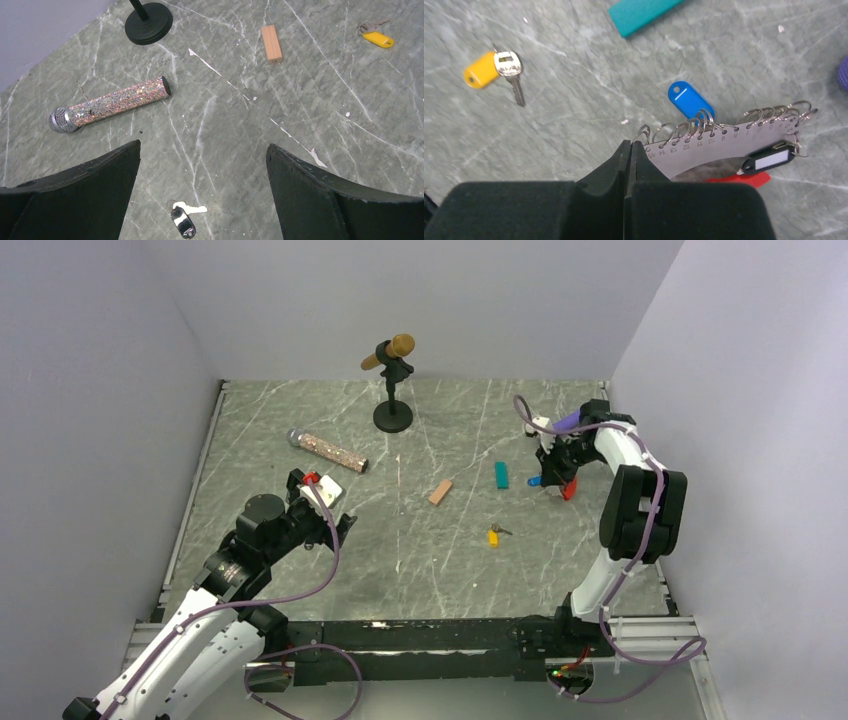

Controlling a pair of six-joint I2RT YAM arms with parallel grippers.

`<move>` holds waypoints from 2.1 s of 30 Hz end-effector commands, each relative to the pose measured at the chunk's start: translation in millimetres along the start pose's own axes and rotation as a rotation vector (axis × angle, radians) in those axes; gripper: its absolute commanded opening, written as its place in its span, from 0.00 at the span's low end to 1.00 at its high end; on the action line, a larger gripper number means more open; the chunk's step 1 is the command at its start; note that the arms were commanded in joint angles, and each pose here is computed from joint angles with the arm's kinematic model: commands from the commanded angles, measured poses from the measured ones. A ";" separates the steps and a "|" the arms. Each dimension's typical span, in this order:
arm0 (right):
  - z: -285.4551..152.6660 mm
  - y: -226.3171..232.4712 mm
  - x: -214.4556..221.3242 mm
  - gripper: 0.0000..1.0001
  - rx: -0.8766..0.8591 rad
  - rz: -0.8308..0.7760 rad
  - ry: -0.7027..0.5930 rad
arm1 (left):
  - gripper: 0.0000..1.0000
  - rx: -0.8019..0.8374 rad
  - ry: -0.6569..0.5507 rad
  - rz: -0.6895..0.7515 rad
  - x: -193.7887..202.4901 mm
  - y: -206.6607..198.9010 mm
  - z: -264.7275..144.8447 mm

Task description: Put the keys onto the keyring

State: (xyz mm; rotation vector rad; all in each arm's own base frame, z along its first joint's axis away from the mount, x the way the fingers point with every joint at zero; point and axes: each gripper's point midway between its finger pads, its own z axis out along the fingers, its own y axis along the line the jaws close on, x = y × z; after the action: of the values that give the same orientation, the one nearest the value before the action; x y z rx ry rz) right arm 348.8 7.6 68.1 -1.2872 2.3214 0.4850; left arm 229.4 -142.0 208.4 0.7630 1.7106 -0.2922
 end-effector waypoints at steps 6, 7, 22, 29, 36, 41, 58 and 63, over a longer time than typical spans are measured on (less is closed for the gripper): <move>20.3 20.3 -3.7 0.04 -0.147 0.167 -0.019 | 0.99 -0.006 -0.054 -0.001 -20.1 4.0 -2.4; 22.3 21.0 -1.7 0.05 -0.152 0.170 -0.010 | 1.00 -0.005 -0.055 -0.001 -20.3 3.7 -2.4; 23.2 24.2 3.2 0.22 -0.155 0.175 0.017 | 0.99 -0.007 -0.061 0.000 -21.4 4.1 -3.6; 19.7 37.9 8.3 0.25 -0.194 0.094 0.024 | 0.99 -0.004 -0.059 0.000 -21.2 3.7 -3.2; 23.3 34.9 9.7 0.27 -0.154 0.024 0.015 | 0.99 -0.005 -0.054 -0.001 -20.1 4.0 -2.4; 23.6 29.0 5.0 0.29 -0.120 0.020 0.006 | 0.99 -0.001 -0.051 -0.002 -19.7 3.4 -1.5; 33.7 20.0 0.7 0.30 -0.072 0.015 0.051 | 0.99 0.005 -0.047 -0.005 -19.2 3.2 -0.2; 40.4 20.4 6.7 0.29 -0.071 0.008 0.100 | 0.99 0.005 -0.049 -0.006 -19.6 3.0 -0.5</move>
State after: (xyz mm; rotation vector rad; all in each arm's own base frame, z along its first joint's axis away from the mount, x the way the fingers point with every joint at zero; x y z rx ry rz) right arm 331.5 35.0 32.8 -1.3456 2.4075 0.5827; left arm 231.0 -141.8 205.1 0.7650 1.7241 -0.2942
